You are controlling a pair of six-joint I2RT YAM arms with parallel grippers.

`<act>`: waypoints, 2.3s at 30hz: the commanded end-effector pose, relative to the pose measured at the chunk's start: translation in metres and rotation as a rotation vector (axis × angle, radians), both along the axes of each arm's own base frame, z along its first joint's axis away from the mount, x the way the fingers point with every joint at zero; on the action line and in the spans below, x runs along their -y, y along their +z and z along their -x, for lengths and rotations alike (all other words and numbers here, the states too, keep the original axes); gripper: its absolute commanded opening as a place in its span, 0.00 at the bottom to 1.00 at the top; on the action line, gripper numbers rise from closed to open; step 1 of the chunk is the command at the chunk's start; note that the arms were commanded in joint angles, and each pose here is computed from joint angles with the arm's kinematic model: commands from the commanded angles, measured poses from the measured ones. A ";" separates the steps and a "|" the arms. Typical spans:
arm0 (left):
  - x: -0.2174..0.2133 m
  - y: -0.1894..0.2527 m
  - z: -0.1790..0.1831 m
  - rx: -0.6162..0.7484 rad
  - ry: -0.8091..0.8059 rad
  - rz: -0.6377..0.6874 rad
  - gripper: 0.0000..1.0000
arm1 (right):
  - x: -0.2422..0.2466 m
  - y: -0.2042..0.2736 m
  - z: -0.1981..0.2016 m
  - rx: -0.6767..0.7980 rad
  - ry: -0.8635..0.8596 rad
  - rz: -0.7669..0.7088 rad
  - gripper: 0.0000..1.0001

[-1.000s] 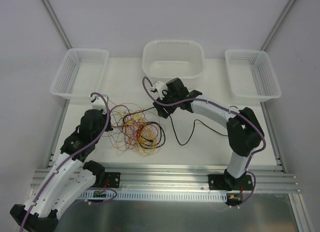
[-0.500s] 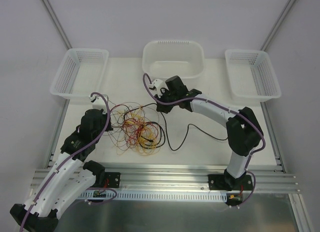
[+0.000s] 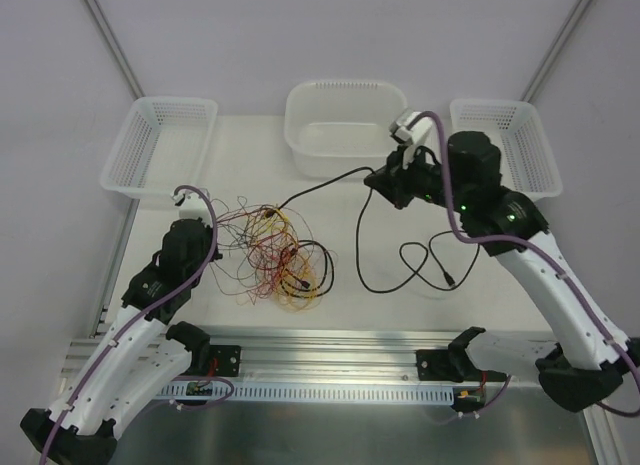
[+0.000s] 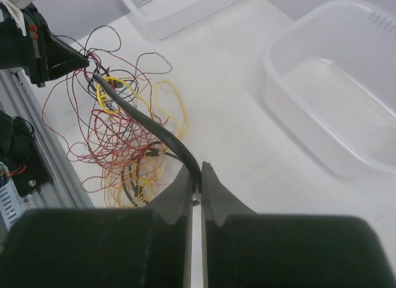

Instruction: Untangle the cables

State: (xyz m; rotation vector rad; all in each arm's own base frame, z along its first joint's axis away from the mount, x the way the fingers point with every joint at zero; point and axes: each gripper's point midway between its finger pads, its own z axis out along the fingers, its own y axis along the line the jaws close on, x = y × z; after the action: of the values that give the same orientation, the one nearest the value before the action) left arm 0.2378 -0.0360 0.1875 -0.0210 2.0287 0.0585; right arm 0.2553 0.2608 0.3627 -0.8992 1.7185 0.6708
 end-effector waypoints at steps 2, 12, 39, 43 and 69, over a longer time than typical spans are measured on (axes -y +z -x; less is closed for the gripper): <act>-0.025 -0.001 0.000 -0.007 0.139 -0.036 0.00 | 0.051 0.050 0.028 0.016 -0.112 -0.142 0.01; -0.038 -0.002 0.000 -0.020 0.212 -0.038 0.00 | 0.158 0.113 0.043 0.231 -0.554 -0.272 0.01; -0.019 0.006 0.002 0.005 0.118 0.053 0.33 | 0.194 -0.226 0.055 -0.620 -0.974 0.221 0.01; -0.018 0.006 0.003 0.005 0.110 0.058 0.38 | 0.205 -0.262 0.081 -0.733 -1.036 0.285 0.04; -0.011 0.006 0.003 -0.001 0.072 0.072 0.41 | 0.181 -0.310 0.057 -0.879 -1.070 0.140 0.68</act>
State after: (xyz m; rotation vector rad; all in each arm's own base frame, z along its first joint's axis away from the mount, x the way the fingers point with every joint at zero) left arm 0.2323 -0.0223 0.1799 -0.1321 2.0633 0.0658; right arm 0.1770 0.0573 0.0435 0.3644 2.7524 -0.0056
